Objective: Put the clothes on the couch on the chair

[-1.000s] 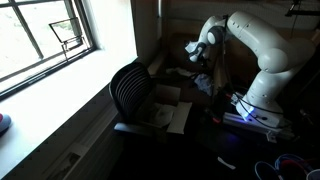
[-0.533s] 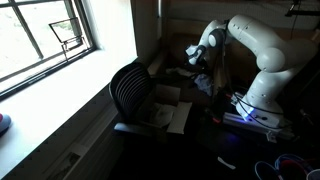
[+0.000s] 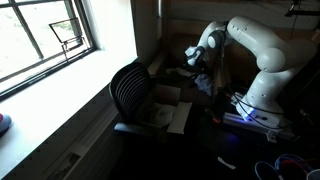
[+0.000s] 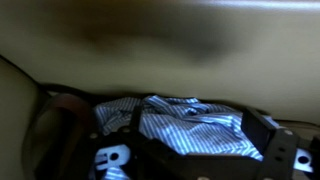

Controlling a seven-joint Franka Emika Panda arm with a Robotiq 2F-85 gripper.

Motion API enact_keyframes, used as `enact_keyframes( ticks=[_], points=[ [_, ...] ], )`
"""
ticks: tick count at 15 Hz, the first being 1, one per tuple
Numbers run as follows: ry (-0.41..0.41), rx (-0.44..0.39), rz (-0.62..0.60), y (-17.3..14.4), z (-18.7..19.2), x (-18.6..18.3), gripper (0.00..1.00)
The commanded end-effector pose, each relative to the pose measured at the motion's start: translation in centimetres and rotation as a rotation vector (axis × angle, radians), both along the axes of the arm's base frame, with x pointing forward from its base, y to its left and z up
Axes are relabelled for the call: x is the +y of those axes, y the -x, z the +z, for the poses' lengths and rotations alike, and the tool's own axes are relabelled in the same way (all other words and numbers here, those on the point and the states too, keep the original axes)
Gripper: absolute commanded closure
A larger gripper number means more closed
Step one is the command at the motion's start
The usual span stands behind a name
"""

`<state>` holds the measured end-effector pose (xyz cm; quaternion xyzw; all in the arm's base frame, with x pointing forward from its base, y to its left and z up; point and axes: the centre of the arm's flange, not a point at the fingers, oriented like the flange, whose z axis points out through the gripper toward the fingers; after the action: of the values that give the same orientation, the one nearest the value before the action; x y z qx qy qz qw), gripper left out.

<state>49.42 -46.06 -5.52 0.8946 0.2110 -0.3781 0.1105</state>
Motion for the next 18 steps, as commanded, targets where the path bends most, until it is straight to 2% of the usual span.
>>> enact_keyframes(
  ticks=[1, 2, 4, 5, 6, 11, 12, 14, 15, 16, 18],
  points=[
    [-0.084, 0.098, 0.037, -0.4, -5.1, 0.6, 0.0],
    [-0.083, 0.101, 0.043, -0.2, -6.1, 1.0, 0.0],
    [-0.018, 0.028, 0.03, 0.3, -7.6, 2.0, 0.0],
    [0.034, -0.057, 0.027, 0.3, -7.7, 2.6, 0.0],
    [0.055, -0.107, 0.038, 0.0, -7.8, 3.2, 0.0],
    [0.126, -0.415, -0.046, -2.1, -8.5, 5.0, 0.0],
    [0.096, -0.338, -0.01, -2.0, -6.9, 4.7, 0.0],
    [0.101, -0.35, -0.014, -2.1, -6.9, 4.9, 0.0],
    [0.102, -0.349, -0.014, -2.1, -6.9, 4.8, 0.25],
    [0.104, -0.345, -0.012, -2.2, -6.9, 4.7, 0.26],
    [0.106, -0.339, -0.014, -2.3, -7.0, 4.6, 0.39]
  ],
)
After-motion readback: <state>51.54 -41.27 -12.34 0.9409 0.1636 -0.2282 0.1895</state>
